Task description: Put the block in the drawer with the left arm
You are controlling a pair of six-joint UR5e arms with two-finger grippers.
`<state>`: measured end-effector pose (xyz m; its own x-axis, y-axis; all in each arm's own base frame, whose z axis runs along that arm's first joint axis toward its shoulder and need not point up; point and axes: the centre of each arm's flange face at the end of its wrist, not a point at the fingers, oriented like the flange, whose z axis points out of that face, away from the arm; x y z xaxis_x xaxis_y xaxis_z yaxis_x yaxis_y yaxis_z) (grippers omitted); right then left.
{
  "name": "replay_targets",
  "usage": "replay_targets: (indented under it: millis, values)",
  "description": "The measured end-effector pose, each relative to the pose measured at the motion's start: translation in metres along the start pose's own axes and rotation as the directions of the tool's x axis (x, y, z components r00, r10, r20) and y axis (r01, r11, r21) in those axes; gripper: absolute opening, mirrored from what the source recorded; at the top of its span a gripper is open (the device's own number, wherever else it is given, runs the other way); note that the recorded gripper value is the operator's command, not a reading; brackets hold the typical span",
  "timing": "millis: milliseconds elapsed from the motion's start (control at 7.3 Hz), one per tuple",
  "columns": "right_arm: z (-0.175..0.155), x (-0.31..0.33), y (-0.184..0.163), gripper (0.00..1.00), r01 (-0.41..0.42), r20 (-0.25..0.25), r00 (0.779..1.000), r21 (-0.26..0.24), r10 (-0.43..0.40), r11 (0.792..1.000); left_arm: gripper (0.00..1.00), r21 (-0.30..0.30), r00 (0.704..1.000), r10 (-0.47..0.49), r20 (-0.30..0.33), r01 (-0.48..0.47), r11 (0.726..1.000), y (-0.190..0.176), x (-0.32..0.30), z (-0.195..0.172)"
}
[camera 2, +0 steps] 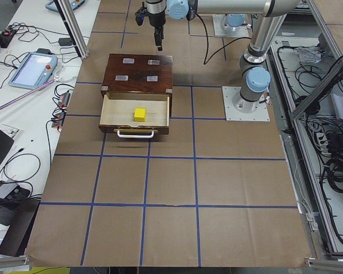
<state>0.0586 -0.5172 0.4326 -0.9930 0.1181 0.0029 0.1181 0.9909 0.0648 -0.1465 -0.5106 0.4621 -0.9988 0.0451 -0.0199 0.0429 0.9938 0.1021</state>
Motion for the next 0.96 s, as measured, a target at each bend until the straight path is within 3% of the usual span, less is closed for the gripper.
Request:
replay_targets:
  millis: [274, 959]
  values:
    - [0.000, 0.000, 0.000, 1.00, 0.000, 0.000, 1.000, 0.000, 0.000, 1.000, 0.99, 0.012, 0.999, 0.002, -0.047, -0.002, 1.000, 0.011, 0.006, -0.007]
    - [0.000, 0.000, 0.000, 1.00, -0.001, 0.000, 1.000, 0.000, 0.001, 1.000, 0.99, 0.017, 0.999, -0.006, -0.045, 0.006, 1.000, 0.018, 0.003, -0.007]
